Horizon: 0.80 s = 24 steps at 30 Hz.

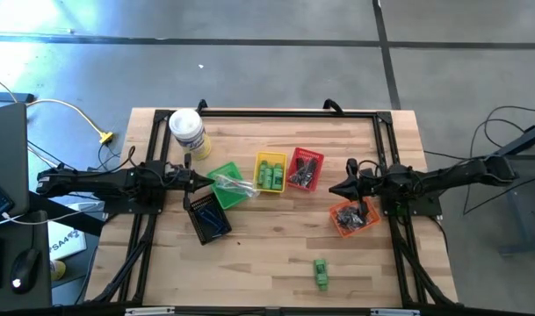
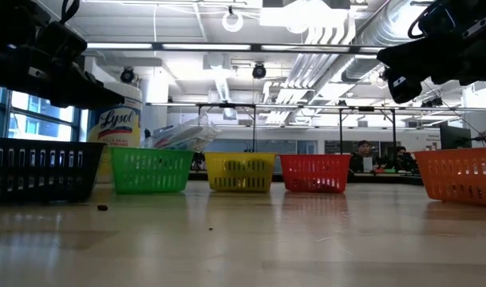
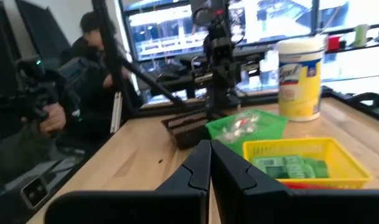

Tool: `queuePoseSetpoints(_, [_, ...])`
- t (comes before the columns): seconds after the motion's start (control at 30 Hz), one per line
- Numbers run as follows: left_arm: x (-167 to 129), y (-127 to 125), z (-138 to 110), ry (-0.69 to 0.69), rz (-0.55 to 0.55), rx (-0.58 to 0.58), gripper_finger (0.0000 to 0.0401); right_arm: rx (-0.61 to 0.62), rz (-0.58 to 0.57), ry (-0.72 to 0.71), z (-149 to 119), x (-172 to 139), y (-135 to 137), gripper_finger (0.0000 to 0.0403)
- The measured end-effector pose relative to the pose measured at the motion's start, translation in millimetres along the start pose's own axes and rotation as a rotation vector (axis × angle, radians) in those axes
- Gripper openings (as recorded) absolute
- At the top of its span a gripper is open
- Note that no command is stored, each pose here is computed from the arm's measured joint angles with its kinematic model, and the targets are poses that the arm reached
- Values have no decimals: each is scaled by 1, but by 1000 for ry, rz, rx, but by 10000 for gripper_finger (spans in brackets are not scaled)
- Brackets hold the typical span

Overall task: Pick & Place Travel size toiletries
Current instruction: Put the green shampoo into the yellow bin

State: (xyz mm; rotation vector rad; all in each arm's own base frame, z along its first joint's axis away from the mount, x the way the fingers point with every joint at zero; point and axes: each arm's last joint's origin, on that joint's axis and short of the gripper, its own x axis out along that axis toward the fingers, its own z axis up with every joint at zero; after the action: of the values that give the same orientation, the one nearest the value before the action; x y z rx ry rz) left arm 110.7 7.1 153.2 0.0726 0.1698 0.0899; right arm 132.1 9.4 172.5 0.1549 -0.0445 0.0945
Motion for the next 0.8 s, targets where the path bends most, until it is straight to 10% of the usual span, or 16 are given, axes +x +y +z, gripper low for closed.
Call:
queuePoseSetpoints(0.6, [0, 0, 0, 3, 0, 1, 0, -106, 137, 409, 40, 61, 50, 6])
queuePoseSetpoints(0.8, [0, 0, -1, 10, 0, 1, 0, -163, 147, 589, 50, 99, 79, 67])
